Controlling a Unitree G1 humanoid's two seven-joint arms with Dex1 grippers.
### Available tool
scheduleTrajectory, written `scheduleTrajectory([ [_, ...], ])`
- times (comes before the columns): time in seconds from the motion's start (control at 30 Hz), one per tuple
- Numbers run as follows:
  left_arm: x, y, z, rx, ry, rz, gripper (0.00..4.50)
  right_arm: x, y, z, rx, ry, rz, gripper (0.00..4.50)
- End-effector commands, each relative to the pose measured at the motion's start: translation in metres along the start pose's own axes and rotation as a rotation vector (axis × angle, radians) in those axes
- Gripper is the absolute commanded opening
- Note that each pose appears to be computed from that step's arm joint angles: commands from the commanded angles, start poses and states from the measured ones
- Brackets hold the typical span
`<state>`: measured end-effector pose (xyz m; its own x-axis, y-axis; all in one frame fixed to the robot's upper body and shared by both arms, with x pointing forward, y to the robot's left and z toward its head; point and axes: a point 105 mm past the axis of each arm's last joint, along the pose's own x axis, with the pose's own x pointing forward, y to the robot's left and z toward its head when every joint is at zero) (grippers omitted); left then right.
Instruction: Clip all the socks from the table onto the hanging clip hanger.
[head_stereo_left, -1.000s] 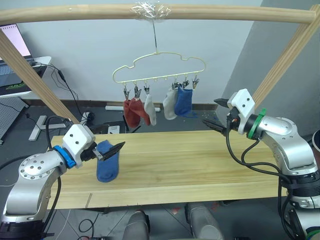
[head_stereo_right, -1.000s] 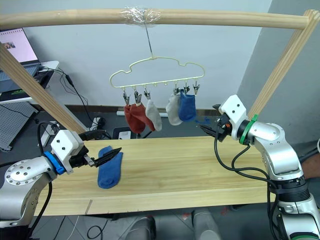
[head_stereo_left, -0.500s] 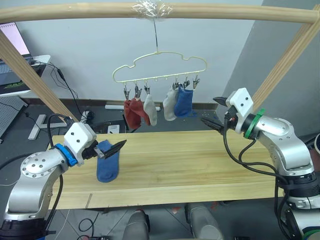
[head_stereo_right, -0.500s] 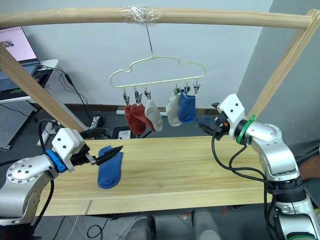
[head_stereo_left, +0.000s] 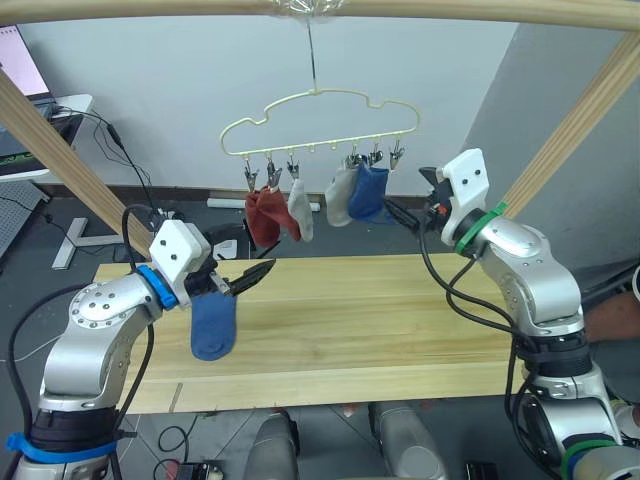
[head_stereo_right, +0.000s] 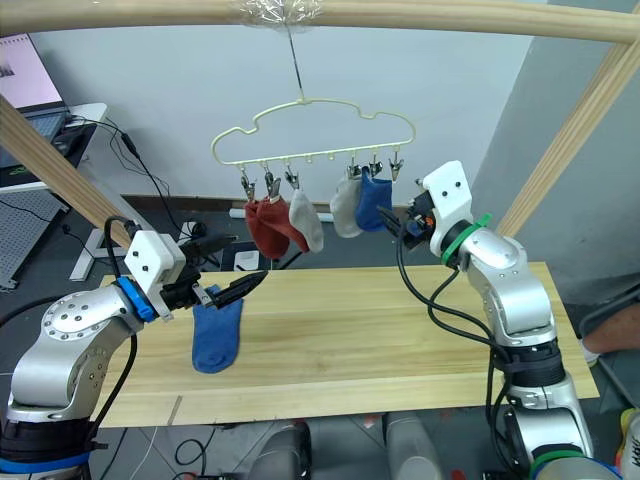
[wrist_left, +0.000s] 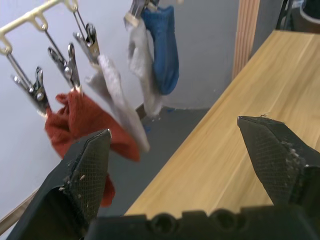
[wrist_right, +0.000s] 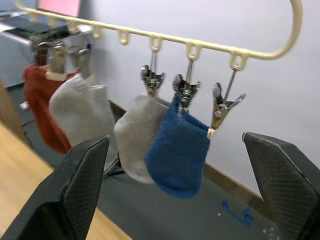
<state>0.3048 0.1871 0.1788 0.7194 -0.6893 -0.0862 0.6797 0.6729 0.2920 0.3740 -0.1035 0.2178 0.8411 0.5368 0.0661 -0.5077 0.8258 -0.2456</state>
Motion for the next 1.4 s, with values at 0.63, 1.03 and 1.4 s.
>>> scheduleTrajectory([
  [0.63,0.030,-0.009,0.047,0.037,-0.125,-0.105,4.50,0.041,-0.018,0.026,0.073,-0.104,-0.238,2.43],
  [1.03,0.029,-0.007,0.050,0.048,-0.128,-0.101,4.50,0.055,-0.025,0.030,0.068,-0.141,-0.285,2.43],
  [1.4,0.031,-0.007,0.050,0.049,-0.129,-0.104,4.50,0.057,-0.031,0.032,0.099,-0.160,-0.331,2.43],
])
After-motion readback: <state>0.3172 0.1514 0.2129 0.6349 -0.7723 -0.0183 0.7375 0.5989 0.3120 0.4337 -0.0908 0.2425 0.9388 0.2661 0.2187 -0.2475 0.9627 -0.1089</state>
